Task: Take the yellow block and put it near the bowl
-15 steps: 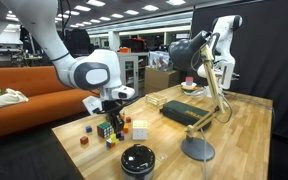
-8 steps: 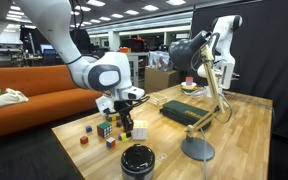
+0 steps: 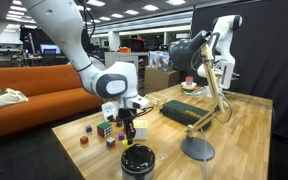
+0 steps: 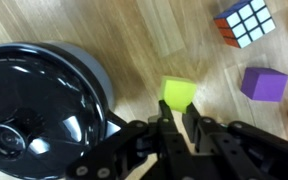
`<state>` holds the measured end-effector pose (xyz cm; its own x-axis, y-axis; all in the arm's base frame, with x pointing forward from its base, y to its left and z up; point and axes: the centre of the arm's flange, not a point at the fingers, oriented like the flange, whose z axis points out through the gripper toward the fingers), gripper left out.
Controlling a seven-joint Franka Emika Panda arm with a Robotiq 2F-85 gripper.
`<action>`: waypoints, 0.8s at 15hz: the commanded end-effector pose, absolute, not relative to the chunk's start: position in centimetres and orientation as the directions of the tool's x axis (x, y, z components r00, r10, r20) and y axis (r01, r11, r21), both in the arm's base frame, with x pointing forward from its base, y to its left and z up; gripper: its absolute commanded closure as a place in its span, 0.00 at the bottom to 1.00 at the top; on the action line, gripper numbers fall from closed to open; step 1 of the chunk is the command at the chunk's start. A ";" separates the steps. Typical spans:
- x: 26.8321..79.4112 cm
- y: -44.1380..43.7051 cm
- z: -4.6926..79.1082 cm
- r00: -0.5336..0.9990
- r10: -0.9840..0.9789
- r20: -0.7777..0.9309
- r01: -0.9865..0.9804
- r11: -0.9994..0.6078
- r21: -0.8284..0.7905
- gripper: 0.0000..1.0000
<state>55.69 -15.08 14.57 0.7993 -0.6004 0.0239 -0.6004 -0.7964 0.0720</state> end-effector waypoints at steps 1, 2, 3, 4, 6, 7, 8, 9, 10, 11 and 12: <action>56.6 -15.6 13.9 0.793 -0.608 -0.026 -0.608 -0.794 0.030 0.84; 56.7 -15.7 13.8 0.790 -0.612 -0.035 -0.611 -0.791 0.022 0.57; 56.7 -15.7 13.7 0.787 -0.615 -0.042 -0.615 -0.788 0.018 0.56; 56.7 -15.8 13.8 0.784 -0.620 -0.045 -0.620 -0.785 0.017 0.50; 56.6 -15.9 14.2 0.780 -0.625 -0.027 -0.624 -0.781 0.027 0.37; 56.5 -15.8 14.4 0.782 -0.623 -0.023 -0.623 -0.782 0.031 0.29; 56.1 -15.5 14.7 0.783 -0.621 -0.021 -0.620 -0.783 0.040 0.23; 55.7 -15.2 15.0 0.787 -0.616 -0.019 -0.615 -0.787 0.044 0.15; 54.7 -14.2 15.7 0.798 -0.602 -0.036 -0.600 -0.799 0.047 0.08; 56.2 -15.2 14.1 0.788 -0.616 -0.016 -0.615 -0.788 0.040 0.26; 56.0 -14.7 14.4 0.791 -0.611 -0.021 -0.610 -0.791 0.040 0.20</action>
